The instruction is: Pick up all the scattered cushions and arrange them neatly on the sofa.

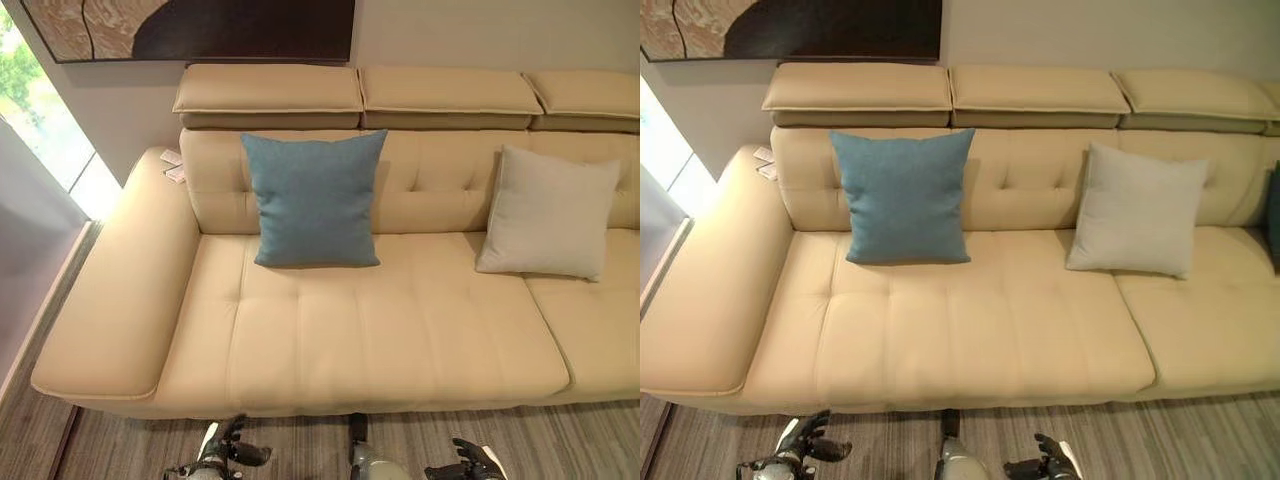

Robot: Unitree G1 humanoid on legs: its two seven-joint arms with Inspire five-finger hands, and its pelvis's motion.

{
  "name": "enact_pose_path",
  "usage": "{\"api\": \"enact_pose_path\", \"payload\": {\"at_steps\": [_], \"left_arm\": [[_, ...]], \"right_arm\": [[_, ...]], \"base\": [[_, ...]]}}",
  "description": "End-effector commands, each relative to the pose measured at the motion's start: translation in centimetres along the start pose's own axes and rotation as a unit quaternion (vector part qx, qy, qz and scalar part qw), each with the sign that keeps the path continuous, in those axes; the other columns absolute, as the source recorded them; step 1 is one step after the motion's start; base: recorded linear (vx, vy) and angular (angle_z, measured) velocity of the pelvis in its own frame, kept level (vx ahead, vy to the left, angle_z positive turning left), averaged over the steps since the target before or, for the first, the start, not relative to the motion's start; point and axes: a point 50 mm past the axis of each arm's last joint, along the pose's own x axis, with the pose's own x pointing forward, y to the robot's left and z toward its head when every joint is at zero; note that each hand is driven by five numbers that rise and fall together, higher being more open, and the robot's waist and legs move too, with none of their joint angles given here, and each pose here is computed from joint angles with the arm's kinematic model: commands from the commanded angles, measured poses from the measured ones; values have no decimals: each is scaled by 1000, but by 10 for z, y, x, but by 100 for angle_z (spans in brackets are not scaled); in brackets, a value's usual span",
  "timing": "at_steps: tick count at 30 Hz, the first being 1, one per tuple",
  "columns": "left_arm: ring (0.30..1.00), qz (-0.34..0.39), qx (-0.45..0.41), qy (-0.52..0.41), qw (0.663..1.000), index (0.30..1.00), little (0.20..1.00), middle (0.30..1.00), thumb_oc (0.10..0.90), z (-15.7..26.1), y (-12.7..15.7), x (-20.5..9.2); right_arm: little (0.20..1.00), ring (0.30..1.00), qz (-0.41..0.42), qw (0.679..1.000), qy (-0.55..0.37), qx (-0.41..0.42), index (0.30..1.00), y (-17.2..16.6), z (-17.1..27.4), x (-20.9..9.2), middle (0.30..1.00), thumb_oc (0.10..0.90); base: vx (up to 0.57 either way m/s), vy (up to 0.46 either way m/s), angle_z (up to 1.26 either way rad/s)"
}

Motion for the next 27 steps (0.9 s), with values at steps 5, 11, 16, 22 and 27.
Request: {"api": "enact_pose_path", "payload": {"at_steps": [5,11,16,22,27], "left_arm": [[900,60,27,-24,998,900,900,900,800,11,44,3],[900,61,29,3,998,900,900,900,800,-1,40,2],[900,54,26,19,998,900,900,900,800,-7,34,1],[900,46,25,25,998,900,900,900,800,-8,29,2],[900,42,27,25,998,900,900,900,800,-8,26,2]], "right_arm": [[900,900,-12,998,-49,-31,900,-6,30,6,900,800],[900,900,-10,999,-43,-32,900,-1,29,6,900,800],[900,900,-12,998,-37,-40,900,-3,29,7,900,800],[900,900,-13,999,-15,-50,900,-3,20,7,900,800],[900,900,-12,999,-5,-51,900,-3,15,6,900,800]], "base": [[-237,71,0],[-47,-60,-1],[-17,-67,-8],[-7,-46,-5],[5,-23,-3]]}}
